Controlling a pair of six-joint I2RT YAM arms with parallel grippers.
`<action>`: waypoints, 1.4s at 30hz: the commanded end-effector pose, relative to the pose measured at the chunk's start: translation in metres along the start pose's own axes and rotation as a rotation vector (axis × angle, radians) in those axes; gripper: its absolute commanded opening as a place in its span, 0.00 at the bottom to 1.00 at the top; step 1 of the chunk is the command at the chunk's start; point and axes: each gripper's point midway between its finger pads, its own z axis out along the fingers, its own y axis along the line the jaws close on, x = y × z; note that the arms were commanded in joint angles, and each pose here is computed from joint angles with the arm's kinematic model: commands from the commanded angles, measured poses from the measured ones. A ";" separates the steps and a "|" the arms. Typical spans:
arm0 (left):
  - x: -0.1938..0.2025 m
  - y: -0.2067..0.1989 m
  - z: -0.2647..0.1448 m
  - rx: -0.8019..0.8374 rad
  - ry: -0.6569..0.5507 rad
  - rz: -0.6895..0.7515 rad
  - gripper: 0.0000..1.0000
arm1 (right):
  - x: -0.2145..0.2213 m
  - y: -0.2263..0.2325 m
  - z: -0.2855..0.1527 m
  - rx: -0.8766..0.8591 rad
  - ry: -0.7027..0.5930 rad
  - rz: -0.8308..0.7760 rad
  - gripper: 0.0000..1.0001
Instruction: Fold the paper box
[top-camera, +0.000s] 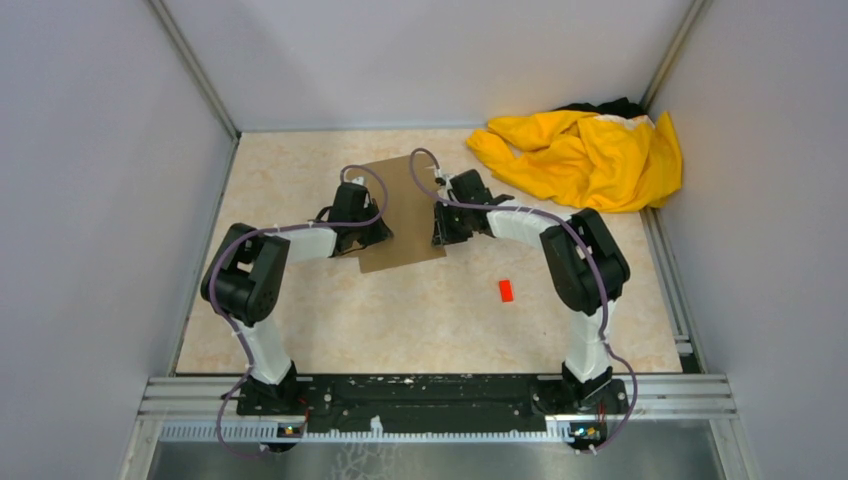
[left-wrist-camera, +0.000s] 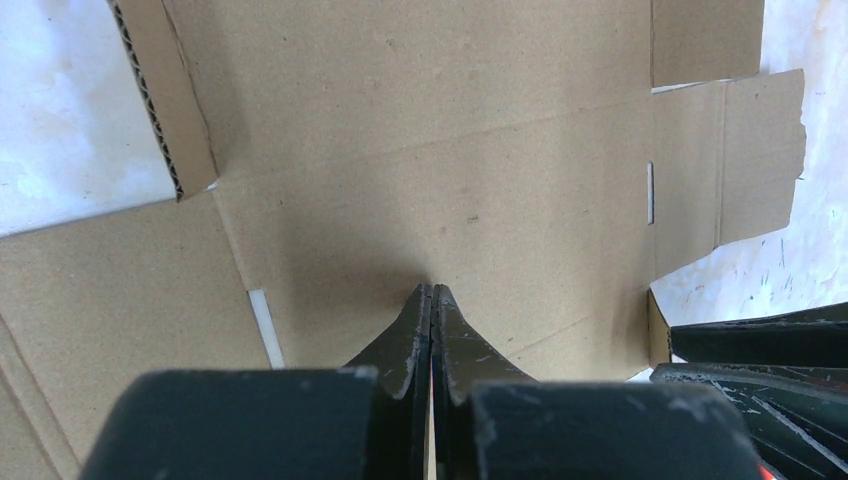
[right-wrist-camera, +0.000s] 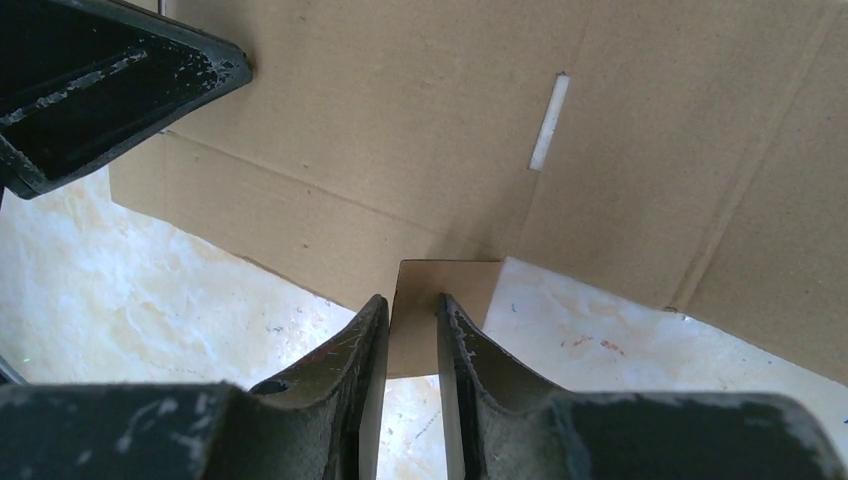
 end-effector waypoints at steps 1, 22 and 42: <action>0.109 0.073 -0.006 -0.229 0.344 0.000 0.00 | -0.011 0.019 0.008 -0.028 -0.019 -0.061 0.24; 0.112 0.072 -0.006 -0.218 0.347 -0.007 0.00 | 0.026 -0.013 0.031 0.198 0.118 -0.093 0.28; 0.065 0.039 -0.024 -0.123 0.282 0.032 0.29 | 0.099 -0.060 0.041 0.433 0.277 -0.055 0.27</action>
